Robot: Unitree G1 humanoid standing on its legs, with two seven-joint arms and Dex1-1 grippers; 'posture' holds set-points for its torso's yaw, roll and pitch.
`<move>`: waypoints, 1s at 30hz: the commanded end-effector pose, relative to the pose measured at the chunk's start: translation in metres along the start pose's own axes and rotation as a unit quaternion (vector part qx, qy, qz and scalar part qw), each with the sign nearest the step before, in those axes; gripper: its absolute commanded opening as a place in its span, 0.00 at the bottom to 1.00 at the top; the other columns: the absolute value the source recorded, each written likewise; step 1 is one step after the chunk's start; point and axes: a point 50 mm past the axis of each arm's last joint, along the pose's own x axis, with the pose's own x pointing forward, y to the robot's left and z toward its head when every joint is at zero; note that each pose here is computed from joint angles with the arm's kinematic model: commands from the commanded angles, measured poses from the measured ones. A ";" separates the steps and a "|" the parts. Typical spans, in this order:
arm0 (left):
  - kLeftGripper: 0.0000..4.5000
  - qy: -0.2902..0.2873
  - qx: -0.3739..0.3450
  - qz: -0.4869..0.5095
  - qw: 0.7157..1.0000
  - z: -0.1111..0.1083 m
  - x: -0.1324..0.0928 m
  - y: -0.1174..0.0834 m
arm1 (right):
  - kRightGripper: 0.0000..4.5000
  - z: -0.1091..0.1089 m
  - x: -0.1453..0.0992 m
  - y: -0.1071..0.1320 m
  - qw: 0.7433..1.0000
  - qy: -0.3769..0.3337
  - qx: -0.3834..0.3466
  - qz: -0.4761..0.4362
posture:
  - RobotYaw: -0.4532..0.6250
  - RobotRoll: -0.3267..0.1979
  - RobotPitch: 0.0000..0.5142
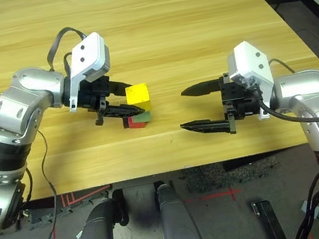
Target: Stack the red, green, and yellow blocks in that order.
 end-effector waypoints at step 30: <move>0.44 0.016 0.010 -0.017 1.000 -0.007 0.008 0.008 | 1.00 0.000 0.008 0.002 1.000 -0.014 -0.004 0.008 | 0.58 0.84 0.56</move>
